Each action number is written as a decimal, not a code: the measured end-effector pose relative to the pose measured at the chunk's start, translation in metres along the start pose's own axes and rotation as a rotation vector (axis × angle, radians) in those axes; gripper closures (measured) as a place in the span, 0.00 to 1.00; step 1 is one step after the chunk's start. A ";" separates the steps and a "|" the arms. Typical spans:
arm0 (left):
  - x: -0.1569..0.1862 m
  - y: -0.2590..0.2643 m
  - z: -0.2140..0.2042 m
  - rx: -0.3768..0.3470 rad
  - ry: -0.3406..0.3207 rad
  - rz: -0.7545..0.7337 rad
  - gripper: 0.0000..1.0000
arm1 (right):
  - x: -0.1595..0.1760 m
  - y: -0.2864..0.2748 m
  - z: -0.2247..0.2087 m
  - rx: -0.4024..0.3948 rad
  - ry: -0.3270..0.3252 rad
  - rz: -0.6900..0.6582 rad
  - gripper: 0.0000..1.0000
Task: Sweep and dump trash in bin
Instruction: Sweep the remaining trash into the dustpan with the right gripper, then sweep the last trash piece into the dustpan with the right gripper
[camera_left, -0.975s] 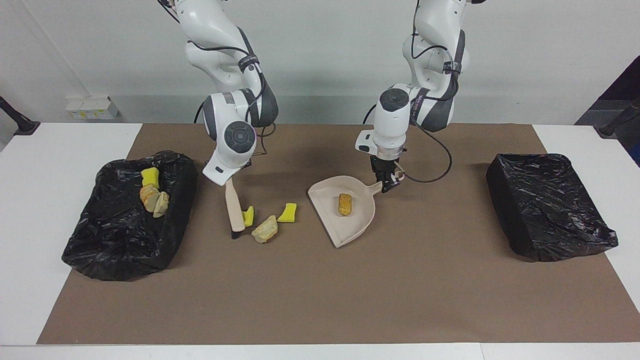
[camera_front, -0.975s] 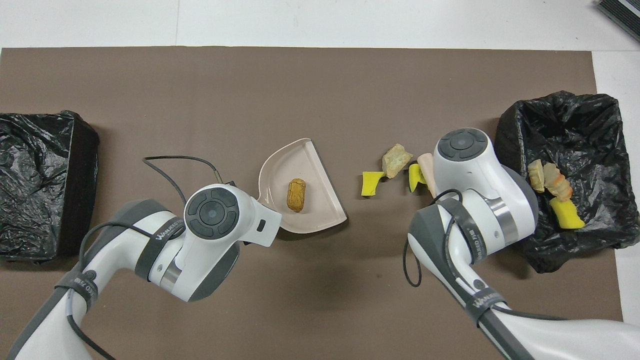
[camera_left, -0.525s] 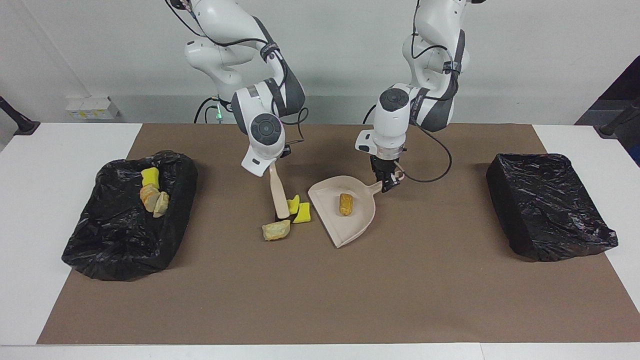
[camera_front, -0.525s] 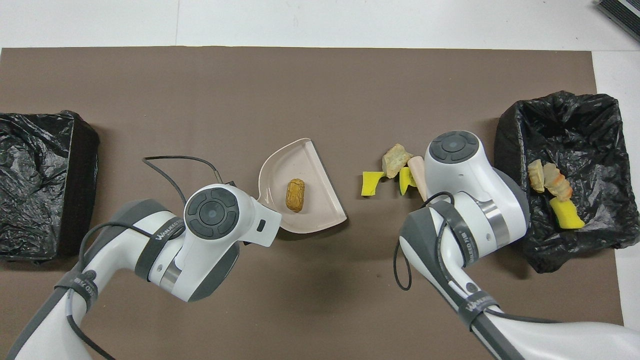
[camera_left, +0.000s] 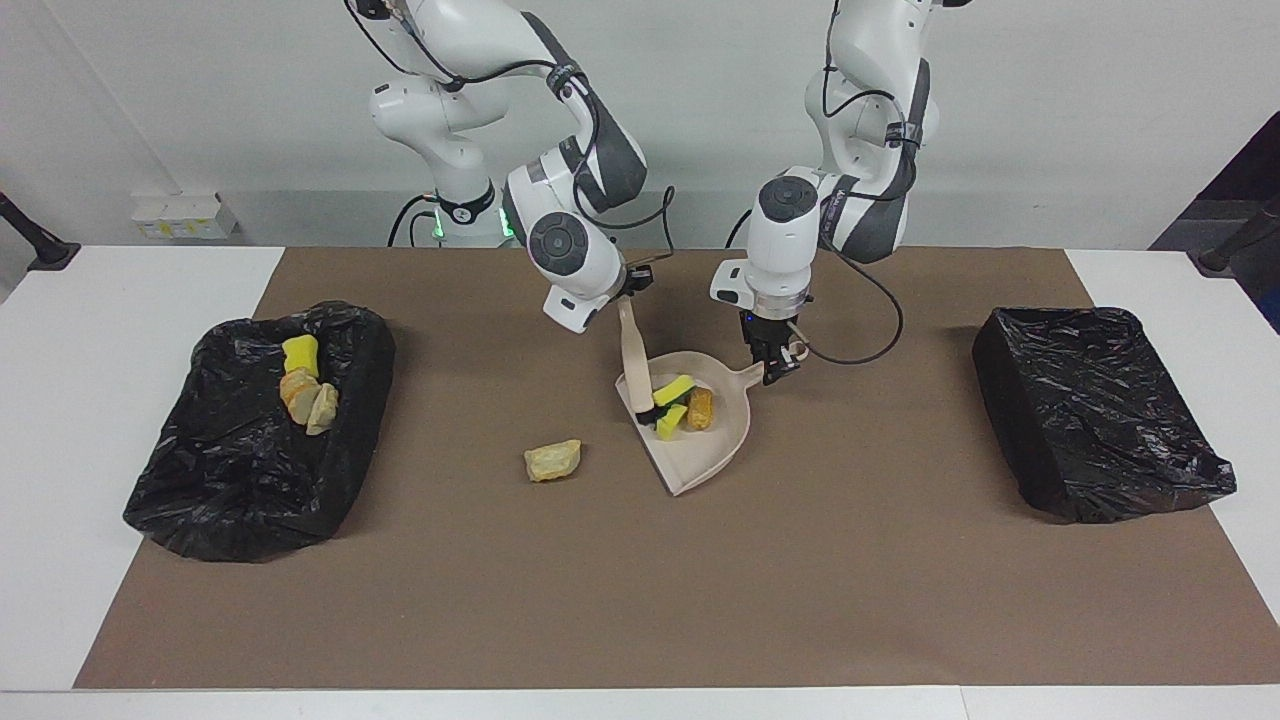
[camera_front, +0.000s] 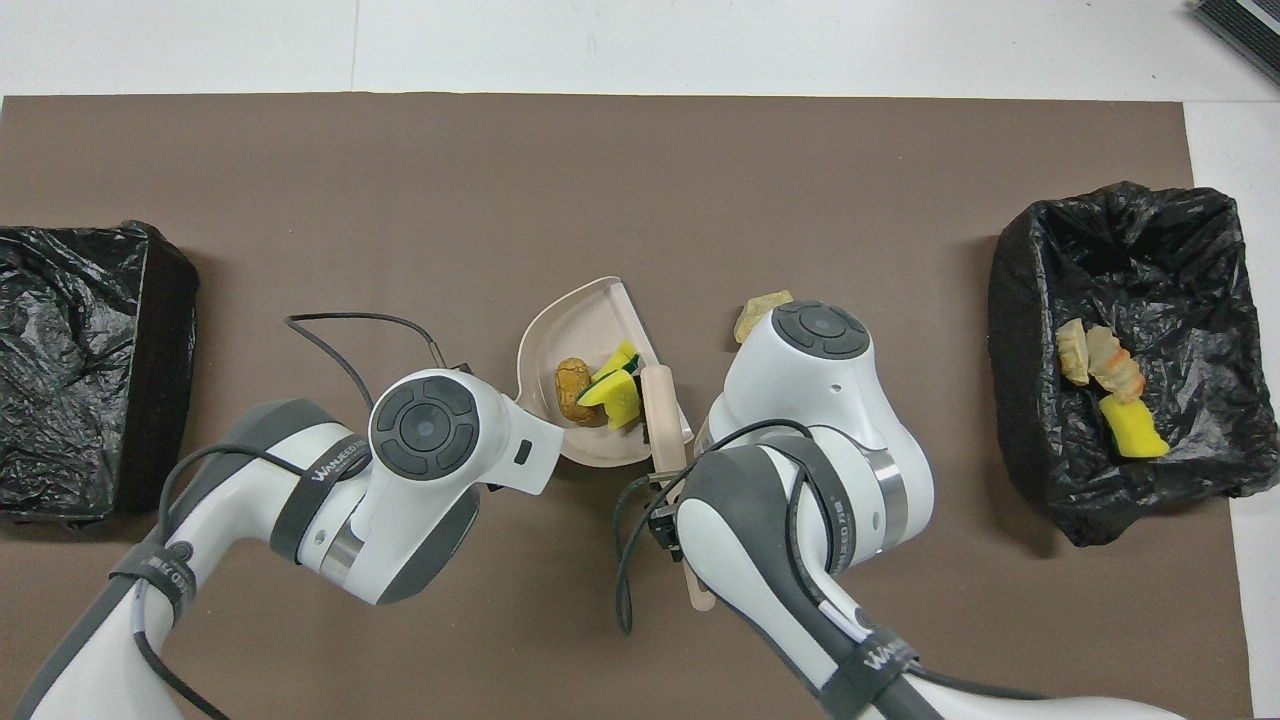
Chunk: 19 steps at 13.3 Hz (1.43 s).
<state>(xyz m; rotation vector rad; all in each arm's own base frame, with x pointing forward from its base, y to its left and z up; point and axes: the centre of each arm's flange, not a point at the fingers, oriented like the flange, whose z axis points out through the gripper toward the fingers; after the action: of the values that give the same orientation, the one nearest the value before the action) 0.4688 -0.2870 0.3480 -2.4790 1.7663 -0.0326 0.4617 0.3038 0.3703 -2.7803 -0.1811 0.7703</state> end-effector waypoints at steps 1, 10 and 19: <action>0.000 0.000 0.000 0.000 0.000 0.000 0.67 | -0.004 0.001 -0.011 0.002 -0.010 0.004 0.74; 0.000 0.000 0.000 0.000 0.001 0.000 0.67 | 0.031 0.102 -0.076 -0.518 0.121 0.014 0.74; 0.000 0.000 0.000 0.001 0.001 0.000 0.67 | 0.046 0.044 -0.026 -0.258 0.026 -0.072 0.74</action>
<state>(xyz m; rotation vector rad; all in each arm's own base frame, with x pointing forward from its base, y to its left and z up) 0.4688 -0.2872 0.3481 -2.4786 1.7668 -0.0344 0.5170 0.2651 0.3578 -3.0034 -0.4001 0.7390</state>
